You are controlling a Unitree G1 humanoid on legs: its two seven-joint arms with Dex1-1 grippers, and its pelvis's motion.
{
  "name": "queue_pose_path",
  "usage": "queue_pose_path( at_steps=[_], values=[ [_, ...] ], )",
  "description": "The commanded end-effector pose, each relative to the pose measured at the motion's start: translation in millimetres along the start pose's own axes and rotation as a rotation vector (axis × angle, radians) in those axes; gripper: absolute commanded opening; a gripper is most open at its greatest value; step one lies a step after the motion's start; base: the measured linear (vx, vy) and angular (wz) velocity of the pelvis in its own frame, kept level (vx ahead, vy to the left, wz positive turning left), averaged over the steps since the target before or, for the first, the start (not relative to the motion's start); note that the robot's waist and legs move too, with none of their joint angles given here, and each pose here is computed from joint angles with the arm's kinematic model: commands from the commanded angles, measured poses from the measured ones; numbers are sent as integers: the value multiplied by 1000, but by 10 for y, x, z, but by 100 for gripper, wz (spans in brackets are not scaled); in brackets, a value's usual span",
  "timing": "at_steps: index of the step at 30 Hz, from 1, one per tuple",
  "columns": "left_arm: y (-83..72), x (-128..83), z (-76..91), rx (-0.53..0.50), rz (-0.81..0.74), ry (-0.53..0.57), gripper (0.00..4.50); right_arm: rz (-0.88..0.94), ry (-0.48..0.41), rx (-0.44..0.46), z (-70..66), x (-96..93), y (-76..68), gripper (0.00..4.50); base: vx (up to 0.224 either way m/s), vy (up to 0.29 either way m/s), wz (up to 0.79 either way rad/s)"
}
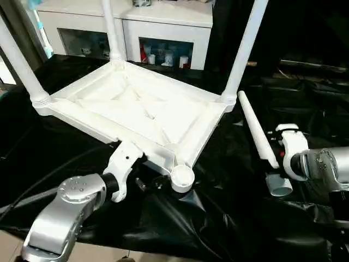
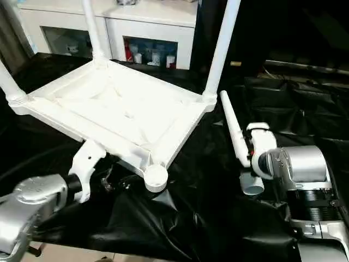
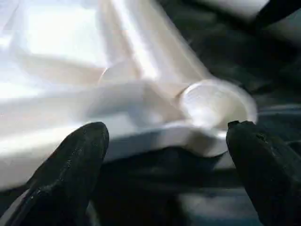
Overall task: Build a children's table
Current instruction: Pick table leg
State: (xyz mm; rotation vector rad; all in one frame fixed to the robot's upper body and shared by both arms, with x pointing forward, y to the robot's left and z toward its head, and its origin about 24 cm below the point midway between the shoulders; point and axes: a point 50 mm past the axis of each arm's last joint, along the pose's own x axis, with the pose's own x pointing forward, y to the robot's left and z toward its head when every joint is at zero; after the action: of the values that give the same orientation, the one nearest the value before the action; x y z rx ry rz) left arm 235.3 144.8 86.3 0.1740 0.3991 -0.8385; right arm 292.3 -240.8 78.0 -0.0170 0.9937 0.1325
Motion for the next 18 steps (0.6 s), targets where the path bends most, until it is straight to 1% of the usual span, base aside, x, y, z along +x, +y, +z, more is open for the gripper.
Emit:
queue_pose_path(
  at_steps=[1,2,5,8,10,13,16,18],
  values=[
    [-38,-29,155,41,-57,-40,450,-7,28,26,-38,28,-51,412,0,0,0],
    [-51,-30,203,54,-77,-51,450,-8,40,31,-63,55,-65,412,0,0,0],
    [-48,-27,257,69,-84,-68,450,-7,53,34,-89,82,-77,372,0,0,0],
    [-36,-31,279,70,-88,-74,450,1,62,47,-107,103,-80,362,0,0,0],
    [-37,-32,281,71,-94,-73,450,3,67,50,-118,113,-83,332,0,0,0],
    [-46,-35,279,71,-124,-58,450,13,87,70,-166,163,-106,314,0,0,0],
    [-55,-33,280,72,-151,-48,450,21,99,92,-204,203,-128,277,0,0,0],
    [-61,-32,280,73,-172,-41,450,22,104,106,-228,233,-149,272,0,0,0]
  ],
)
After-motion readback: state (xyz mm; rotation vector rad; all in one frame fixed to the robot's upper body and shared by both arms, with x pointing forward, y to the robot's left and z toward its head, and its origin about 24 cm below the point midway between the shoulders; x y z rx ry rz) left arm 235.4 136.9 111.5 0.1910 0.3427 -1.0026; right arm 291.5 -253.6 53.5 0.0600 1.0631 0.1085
